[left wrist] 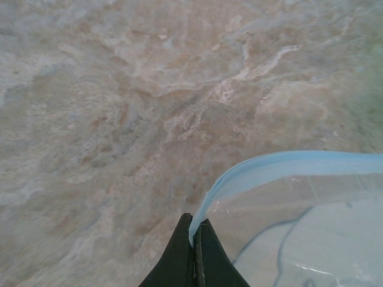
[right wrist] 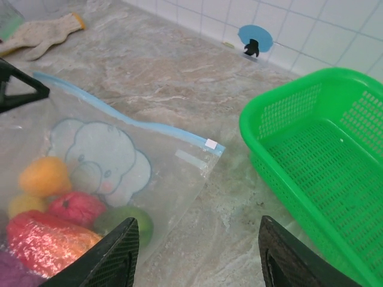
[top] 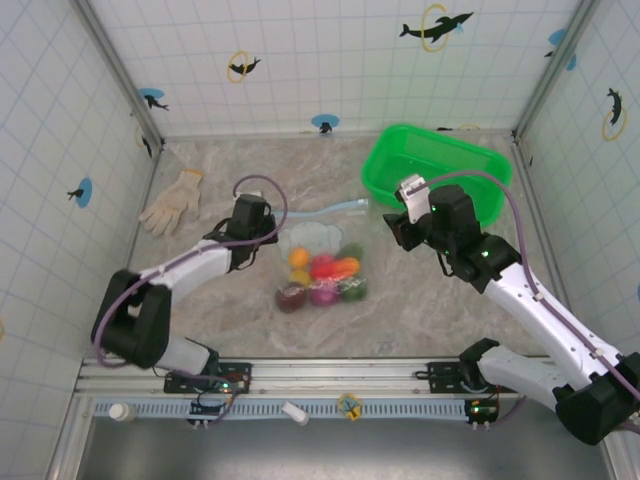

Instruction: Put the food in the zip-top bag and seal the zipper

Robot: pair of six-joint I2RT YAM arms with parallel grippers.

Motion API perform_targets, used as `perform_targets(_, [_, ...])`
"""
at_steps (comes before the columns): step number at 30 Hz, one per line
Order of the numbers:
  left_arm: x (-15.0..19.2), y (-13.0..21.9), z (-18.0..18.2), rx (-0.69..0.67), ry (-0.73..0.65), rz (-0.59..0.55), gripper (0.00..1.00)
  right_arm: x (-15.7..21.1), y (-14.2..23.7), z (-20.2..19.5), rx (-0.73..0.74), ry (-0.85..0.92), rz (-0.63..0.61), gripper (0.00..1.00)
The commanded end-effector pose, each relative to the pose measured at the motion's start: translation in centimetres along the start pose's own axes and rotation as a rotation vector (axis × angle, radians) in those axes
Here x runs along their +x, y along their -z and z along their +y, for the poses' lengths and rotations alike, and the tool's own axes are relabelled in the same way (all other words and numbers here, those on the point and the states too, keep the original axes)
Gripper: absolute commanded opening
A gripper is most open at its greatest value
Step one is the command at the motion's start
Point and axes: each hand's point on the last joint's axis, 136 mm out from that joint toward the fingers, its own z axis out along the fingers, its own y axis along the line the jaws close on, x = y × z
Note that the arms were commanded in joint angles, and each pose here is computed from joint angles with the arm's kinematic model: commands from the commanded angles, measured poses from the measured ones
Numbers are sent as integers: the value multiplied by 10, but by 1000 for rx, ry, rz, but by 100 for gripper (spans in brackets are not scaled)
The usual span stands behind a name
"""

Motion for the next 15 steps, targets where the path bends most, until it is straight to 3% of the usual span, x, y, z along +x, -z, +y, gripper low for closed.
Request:
perform_targets(1, [-17,-33,5,-30,79,-11,0,-7,7,-9,57,-128,-2,55])
perform_targets(6, [-22,-68,19,-44,232,81,0,6,11,-3,41,-185,30,54])
perform_targets(12, [-15,-69,15,-9,211,114,0,37,5,3,31,-210,121,53])
perform_targets(15, [-10,-65,4,49,188,143,13,45,4,2,35,-232,142,58])
